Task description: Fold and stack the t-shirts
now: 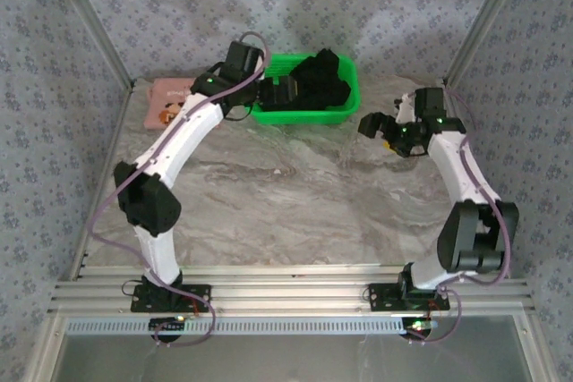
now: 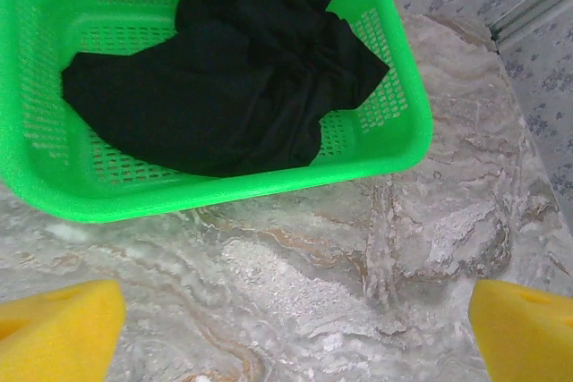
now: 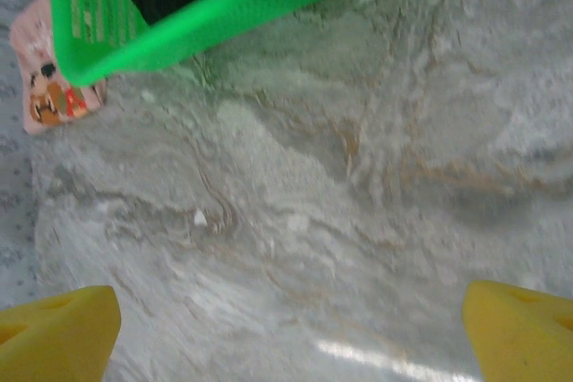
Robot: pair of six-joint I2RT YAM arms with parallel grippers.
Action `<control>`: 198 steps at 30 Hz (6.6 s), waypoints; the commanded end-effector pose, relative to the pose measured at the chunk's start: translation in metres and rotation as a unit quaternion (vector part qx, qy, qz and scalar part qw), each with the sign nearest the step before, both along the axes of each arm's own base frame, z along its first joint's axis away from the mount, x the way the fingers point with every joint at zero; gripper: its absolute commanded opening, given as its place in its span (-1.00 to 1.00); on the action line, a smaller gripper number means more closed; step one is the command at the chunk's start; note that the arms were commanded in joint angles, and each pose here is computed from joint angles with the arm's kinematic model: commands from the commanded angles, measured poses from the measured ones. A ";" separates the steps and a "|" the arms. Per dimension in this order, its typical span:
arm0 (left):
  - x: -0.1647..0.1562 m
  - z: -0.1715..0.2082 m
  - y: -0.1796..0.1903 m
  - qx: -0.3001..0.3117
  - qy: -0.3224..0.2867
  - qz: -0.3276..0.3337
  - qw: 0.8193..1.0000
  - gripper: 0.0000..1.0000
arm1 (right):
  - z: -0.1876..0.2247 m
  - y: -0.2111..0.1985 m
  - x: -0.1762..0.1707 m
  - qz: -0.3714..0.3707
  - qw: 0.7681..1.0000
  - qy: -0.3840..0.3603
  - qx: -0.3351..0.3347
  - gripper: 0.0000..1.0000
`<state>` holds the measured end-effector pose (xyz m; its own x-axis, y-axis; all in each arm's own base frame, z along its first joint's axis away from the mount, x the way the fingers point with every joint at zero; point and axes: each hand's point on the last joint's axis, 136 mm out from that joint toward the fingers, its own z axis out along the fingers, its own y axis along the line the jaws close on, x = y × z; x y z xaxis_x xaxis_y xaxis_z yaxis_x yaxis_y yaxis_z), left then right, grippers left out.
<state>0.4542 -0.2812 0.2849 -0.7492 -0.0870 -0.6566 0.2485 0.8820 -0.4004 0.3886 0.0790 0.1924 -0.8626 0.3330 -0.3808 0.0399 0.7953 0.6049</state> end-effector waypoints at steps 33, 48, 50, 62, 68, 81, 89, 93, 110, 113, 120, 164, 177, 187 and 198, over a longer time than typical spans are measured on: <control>-0.020 -0.006 0.001 -0.057 -0.002 0.008 0.998 0.95 | -0.102 0.017 0.188 -0.112 0.986 0.076 0.095 -0.21; 0.009 -0.049 -0.049 0.002 0.036 -0.038 0.999 0.92 | -0.067 0.012 0.054 -0.139 0.986 0.083 0.043 -0.86; 0.004 -0.071 -0.057 0.031 0.062 -0.049 0.996 0.90 | -0.070 0.012 0.027 -0.145 0.984 0.092 0.044 -0.87; -0.030 -0.179 -0.093 0.147 0.184 -0.081 0.969 0.79 | -0.075 0.003 -0.063 -0.172 0.978 0.110 0.032 -0.86; -0.056 -0.212 -0.118 0.111 0.233 -0.127 0.958 0.13 | -0.078 0.000 -0.073 -0.179 0.977 0.115 0.033 -0.81; -0.012 -0.035 -0.074 -0.014 0.069 -0.021 0.997 -1.00 | -0.082 -0.024 -0.080 -0.228 0.965 0.123 0.033 -0.68; -0.027 0.120 -0.021 -0.093 -0.084 0.018 0.992 -1.00 | -0.088 -0.047 -0.086 -0.277 0.951 0.130 0.035 -0.72; -0.065 0.221 -0.001 -0.142 -0.181 -0.002 0.973 -1.00 | -0.097 -0.075 -0.083 -0.354 0.924 0.133 0.053 -0.89; -0.185 0.210 0.089 -0.068 -0.215 0.006 0.974 -1.00 | -0.110 -0.176 -0.066 -0.714 0.683 0.090 0.123 -1.00; -0.190 0.174 0.091 -0.051 -0.185 0.001 0.981 -1.00 | -0.113 -0.184 -0.067 -0.752 0.641 0.085 0.129 -1.00; -0.194 0.123 0.083 -0.052 -0.149 -0.016 0.987 -1.00 | -0.118 -0.185 -0.037 -0.764 0.626 0.077 0.140 -1.00; -0.187 -0.181 0.111 -0.173 0.235 0.132 0.947 0.42 | -0.159 0.162 -0.121 0.203 0.958 0.166 -0.114 0.34; -0.162 -0.113 0.095 -0.128 0.170 0.063 0.975 -0.82 | -0.061 0.150 -0.052 0.128 0.984 0.034 -0.117 -1.00; -0.164 0.027 0.155 -0.074 0.002 0.128 0.989 -0.87 | 0.073 0.090 -0.053 0.067 0.994 -0.054 -0.071 -1.00; -0.190 0.127 0.164 -0.105 -0.134 0.106 0.980 -0.87 | 0.179 0.048 -0.071 0.041 0.986 -0.152 -0.047 -1.00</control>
